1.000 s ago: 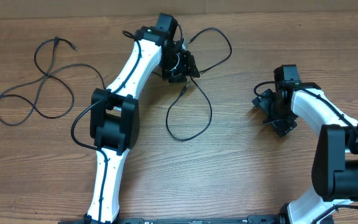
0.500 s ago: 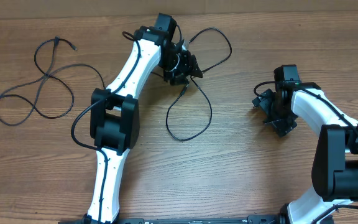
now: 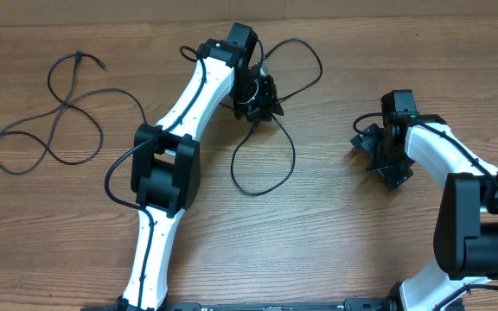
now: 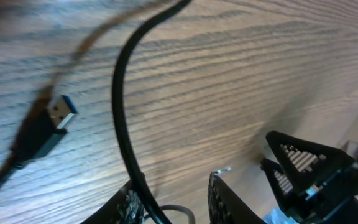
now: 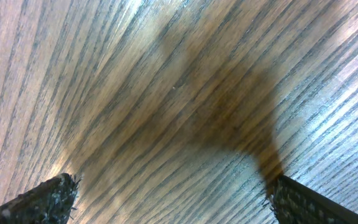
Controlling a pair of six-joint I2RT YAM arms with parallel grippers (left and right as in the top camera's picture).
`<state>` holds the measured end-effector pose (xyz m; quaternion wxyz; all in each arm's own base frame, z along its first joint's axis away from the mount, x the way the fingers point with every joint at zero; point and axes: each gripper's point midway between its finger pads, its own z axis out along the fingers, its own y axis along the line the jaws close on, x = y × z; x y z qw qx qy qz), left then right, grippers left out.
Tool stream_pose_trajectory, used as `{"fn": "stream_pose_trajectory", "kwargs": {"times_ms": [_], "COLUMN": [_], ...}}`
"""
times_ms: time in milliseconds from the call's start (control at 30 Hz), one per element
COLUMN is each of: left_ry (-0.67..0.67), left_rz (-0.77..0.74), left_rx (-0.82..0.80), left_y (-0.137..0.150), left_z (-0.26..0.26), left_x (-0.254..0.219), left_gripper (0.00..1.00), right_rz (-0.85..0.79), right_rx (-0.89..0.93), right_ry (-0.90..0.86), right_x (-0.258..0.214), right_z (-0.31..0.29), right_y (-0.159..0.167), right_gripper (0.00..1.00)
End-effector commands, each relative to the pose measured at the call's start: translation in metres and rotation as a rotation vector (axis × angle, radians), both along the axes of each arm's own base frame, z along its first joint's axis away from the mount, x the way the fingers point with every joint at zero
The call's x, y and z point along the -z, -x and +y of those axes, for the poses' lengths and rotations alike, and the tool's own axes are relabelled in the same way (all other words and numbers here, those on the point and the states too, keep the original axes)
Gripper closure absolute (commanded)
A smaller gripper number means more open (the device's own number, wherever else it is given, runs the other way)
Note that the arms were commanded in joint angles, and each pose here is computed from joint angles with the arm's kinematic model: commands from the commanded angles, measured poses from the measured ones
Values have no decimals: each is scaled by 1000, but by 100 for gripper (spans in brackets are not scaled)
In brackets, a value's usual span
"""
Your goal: Untangle cables
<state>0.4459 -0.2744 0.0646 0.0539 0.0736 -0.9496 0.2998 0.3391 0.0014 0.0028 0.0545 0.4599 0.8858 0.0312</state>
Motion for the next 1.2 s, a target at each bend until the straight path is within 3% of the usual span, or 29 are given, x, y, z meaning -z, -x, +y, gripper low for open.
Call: {"fn": "stream_pose_trajectory", "kwargs": {"times_ms": [0,433,800,1033,1167], "left_ry": [-59,-80,-82,-83,-169], "left_rz": [10,-2,-8,-54,-108], "left_rx": [-28,-54,-46,21,41], "left_y": [-2,-6,-5,-6,-12], "left_z": [7,6,5,5,18], "left_x": [13,14,15,15,22], "left_gripper": [68,72,96,96,96], "right_rz": [73,73,76,77,77], "right_rx": [5,6,6,5,5], "right_ry": [9,9,9,9,9], "right_x": [23,23,23,23,23], "right_z": [-3,-3,-3,-3,-3], "right_y": [20,20,21,21,21], "right_gripper": [0,0,0,0,0]}}
